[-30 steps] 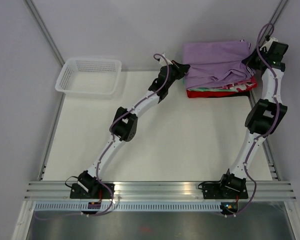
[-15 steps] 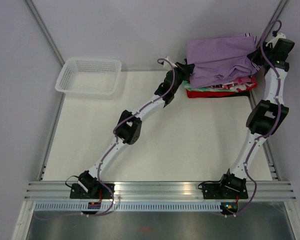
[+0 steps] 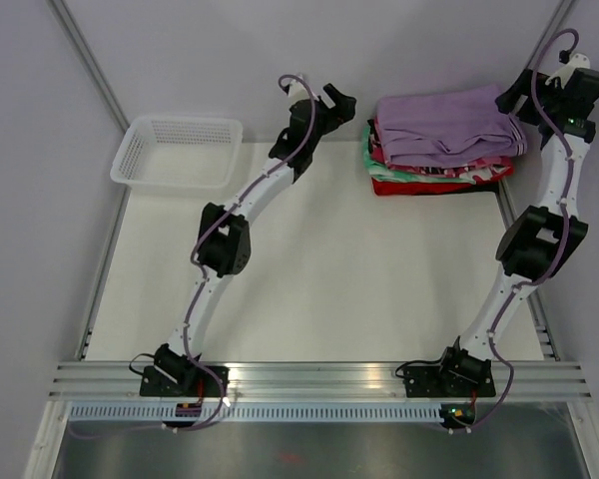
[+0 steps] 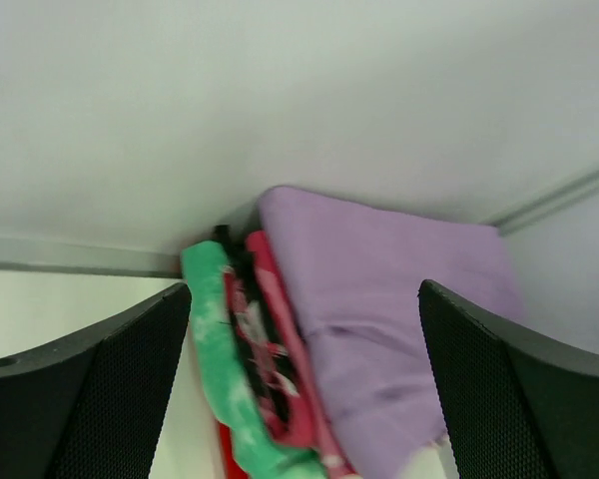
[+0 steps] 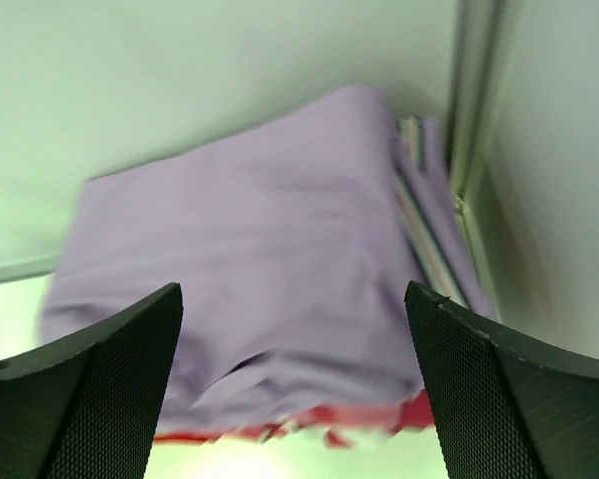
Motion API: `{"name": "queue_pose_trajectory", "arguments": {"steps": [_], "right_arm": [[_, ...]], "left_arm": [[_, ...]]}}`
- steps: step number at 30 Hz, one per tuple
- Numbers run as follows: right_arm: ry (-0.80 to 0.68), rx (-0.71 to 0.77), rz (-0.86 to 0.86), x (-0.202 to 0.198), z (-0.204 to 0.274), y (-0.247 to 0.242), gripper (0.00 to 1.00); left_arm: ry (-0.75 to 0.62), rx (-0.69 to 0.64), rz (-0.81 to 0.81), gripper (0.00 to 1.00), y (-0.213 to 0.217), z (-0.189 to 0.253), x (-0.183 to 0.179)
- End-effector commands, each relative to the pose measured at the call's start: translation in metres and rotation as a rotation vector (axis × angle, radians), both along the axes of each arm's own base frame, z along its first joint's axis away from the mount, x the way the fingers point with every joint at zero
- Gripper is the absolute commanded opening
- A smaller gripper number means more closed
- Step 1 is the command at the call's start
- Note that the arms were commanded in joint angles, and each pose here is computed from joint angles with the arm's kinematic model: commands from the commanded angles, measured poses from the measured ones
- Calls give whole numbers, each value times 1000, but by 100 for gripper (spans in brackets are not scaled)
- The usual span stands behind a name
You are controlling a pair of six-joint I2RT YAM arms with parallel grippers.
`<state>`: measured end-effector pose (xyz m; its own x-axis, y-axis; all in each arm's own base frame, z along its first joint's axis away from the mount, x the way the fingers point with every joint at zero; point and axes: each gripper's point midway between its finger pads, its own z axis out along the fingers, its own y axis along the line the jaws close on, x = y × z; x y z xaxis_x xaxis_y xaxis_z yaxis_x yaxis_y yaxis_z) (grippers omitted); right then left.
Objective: Fold and stack the trousers
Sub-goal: Neatly place the folded trousers to the corner
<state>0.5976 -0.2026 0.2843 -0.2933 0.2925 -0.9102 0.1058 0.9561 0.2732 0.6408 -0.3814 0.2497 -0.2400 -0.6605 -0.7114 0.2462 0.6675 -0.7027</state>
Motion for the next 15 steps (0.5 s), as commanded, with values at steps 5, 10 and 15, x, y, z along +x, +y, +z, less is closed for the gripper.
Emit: {"name": "queue_pose_trajectory", "arguments": {"steps": [5,10,15], "right_arm": [[-233,-154,254,-94,154,133,98],[-212,-31,385,-159,133,204,98],[-208,88,391,-216,85,226,98]], "left_arm": [[-3,372,-179,100,37,115,-111],[215,533,-174,100,120,82,-189],[321,584,-197,100,176,25,-269]]}}
